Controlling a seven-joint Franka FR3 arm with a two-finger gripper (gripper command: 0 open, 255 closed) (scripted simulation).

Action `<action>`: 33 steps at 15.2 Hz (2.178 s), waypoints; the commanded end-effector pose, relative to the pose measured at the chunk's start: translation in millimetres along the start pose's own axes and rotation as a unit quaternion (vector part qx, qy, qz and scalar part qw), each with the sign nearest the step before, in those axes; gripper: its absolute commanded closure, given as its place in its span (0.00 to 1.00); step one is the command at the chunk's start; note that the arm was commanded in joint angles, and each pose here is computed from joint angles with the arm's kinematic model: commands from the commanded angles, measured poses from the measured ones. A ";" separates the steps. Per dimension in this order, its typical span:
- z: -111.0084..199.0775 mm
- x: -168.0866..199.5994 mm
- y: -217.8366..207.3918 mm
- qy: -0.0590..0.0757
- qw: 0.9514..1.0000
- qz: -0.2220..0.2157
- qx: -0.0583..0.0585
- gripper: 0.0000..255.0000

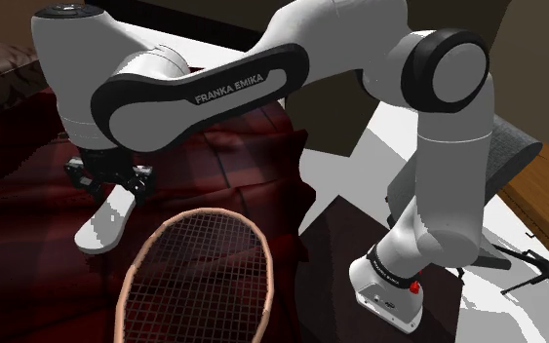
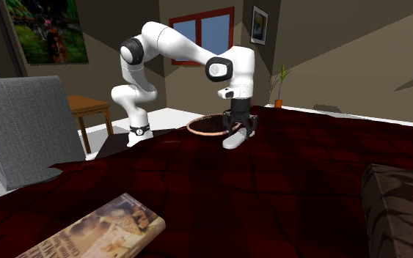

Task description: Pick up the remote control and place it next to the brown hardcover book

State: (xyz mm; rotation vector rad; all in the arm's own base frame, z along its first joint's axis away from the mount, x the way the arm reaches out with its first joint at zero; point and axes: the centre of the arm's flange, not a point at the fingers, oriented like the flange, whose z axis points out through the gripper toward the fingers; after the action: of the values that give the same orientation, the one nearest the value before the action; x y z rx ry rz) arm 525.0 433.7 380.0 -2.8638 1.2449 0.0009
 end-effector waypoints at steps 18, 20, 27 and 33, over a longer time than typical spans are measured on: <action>-79.6 49.2 18.3 0.000 1.000 0.000 0.000 1.00; -80.1 73.6 28.3 0.000 1.000 0.000 0.000 1.00; -81.7 159.2 63.2 0.000 1.000 0.000 0.000 1.00; -83.1 232.5 93.1 0.000 1.000 0.000 0.000 1.00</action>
State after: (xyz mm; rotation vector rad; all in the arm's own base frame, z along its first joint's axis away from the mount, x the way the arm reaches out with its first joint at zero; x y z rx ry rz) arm 610.8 211.9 460.6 -2.8631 1.2461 0.0014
